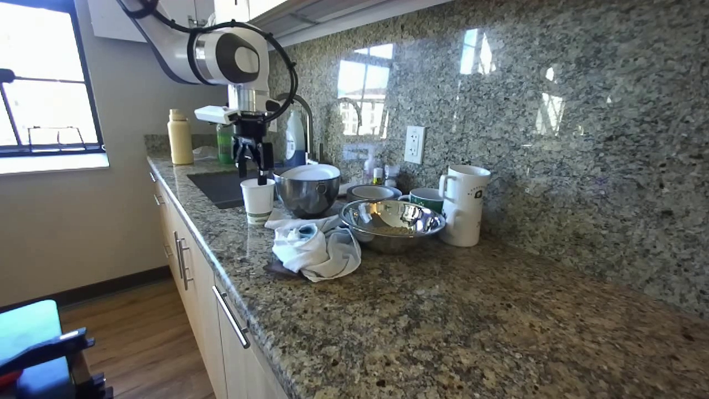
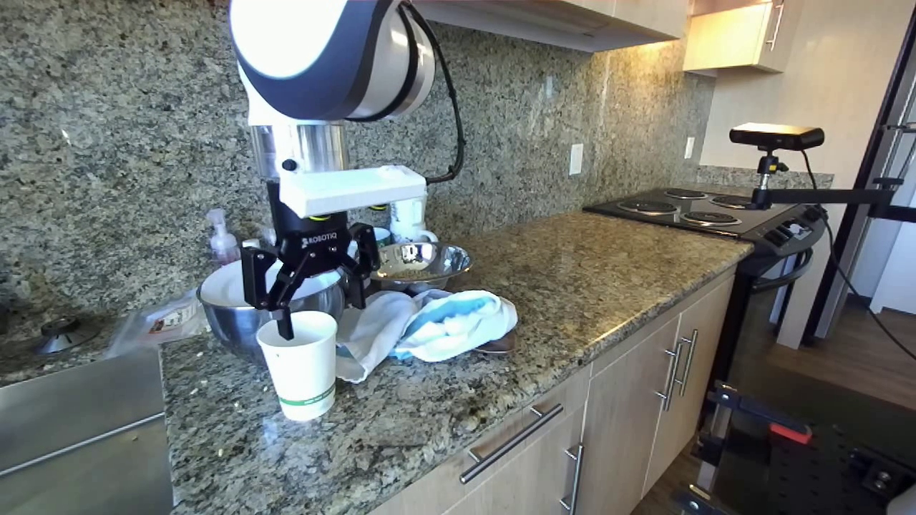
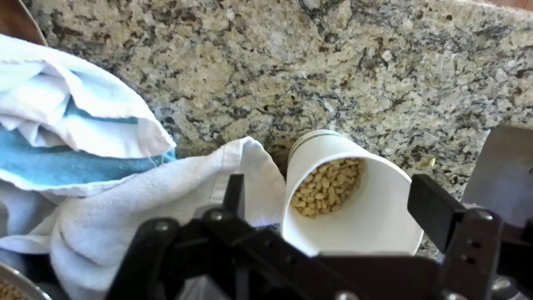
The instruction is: Pour the contents of the cup into the silver bowl
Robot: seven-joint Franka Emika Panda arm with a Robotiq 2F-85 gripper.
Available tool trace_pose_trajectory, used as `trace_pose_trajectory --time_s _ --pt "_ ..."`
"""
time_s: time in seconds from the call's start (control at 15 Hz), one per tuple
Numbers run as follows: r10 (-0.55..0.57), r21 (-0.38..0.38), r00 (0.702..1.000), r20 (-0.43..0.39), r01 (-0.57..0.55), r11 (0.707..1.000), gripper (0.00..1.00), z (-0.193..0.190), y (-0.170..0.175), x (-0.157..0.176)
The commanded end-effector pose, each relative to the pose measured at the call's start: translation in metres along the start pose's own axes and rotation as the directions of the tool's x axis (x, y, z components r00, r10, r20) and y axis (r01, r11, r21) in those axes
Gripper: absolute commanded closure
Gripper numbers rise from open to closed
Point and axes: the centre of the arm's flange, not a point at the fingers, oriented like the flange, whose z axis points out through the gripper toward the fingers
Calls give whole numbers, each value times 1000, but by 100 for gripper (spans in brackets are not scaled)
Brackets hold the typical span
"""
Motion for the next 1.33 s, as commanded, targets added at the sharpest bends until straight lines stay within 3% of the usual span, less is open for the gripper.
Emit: trace_pose_trajectory --time_s 0.0,0.4,1.0,1.07,1.13,1.27 --pt "58 7 998 -21 -58 998 0 6 11 -6" --pt "95 19 994 -58 -94 995 0 20 22 5" --pt "97 22 994 -41 -96 995 0 48 24 11" --pt "94 21 995 -40 -93 995 9 49 24 12" --pt "92 19 995 -38 -92 996 28 50 23 12" --pt "88 19 995 -37 -87 996 44 50 25 14"
